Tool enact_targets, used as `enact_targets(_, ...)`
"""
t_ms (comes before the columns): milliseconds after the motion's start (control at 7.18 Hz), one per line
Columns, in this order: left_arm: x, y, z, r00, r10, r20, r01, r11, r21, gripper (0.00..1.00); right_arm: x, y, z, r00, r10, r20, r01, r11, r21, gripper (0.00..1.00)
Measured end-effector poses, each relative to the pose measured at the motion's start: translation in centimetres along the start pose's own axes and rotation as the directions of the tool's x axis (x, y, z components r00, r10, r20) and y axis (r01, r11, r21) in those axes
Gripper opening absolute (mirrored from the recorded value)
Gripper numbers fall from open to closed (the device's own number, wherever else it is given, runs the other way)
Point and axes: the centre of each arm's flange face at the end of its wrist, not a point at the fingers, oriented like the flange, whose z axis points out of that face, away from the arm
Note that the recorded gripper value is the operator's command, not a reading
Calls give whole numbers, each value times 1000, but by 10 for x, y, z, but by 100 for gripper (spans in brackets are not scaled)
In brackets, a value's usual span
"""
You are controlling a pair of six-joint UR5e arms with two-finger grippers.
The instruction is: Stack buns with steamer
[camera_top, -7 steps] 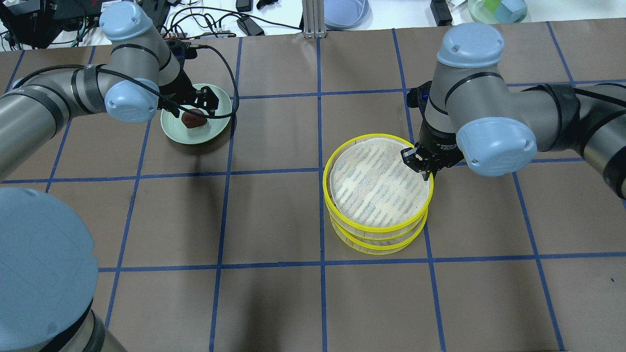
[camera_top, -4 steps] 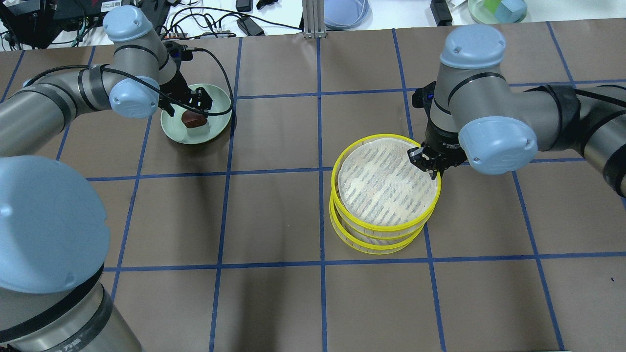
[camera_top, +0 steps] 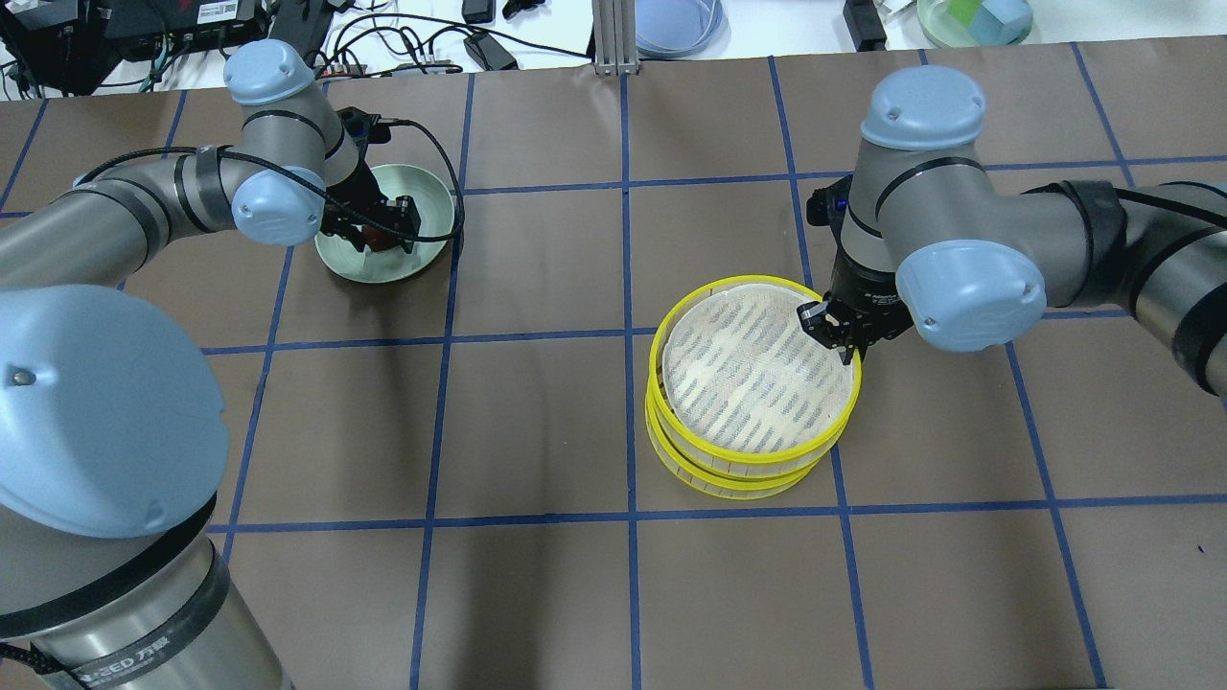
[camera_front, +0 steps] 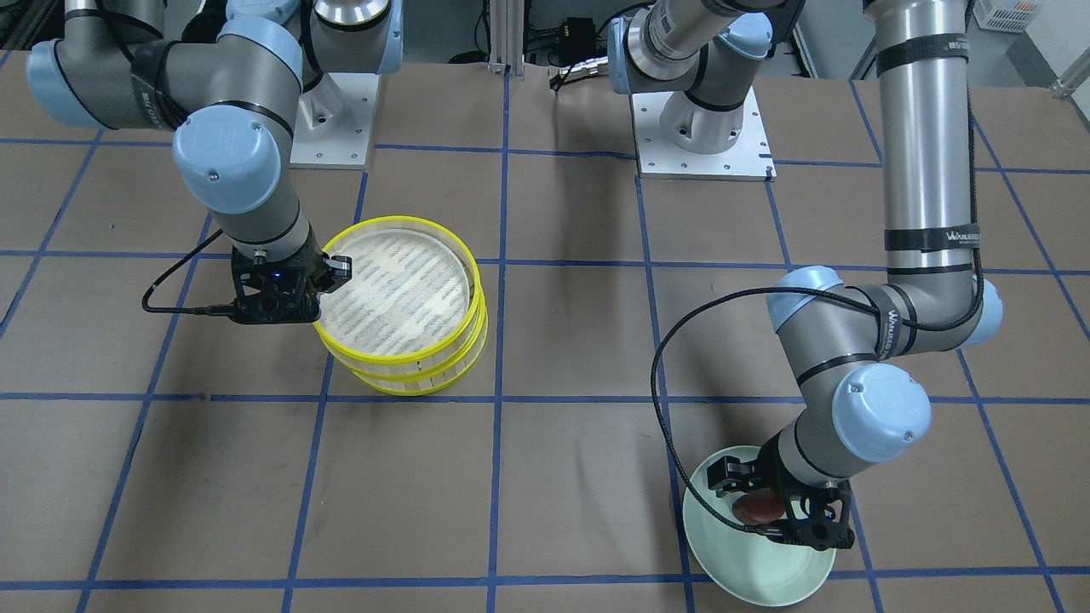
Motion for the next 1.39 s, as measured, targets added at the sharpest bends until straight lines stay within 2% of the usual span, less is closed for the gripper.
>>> enact_targets(139,0,0,0,1000,3,1,-3,1000,-1,0,0,0,1,1000,0,2,0,1000,-1,0)
enact_targets(557,1,1,-17,1000,6,10,-6,1000,20,0,-1,3,9,1000,-1,5,1,1000,-19,0)
enact_targets(836,4,5,-50,1000,7,17,-8,998,57,0,-3,5,12,1000,-5,5,5,1000,-24,0)
enact_targets(975,7,8,-68,1000,9,19,-11,998,69,0,-4,5,12,1000,-7,4,7,1000,-24,82)
enact_targets(1115,12,13,-89,1000,15,22,-16,996,85,0,-4,5,12,1000,-15,0,15,1000,-25,100)
enact_targets(1393,29,26,-138,999,34,31,-38,992,120,0,-3,4,9,998,-57,-9,57,998,-26,100)
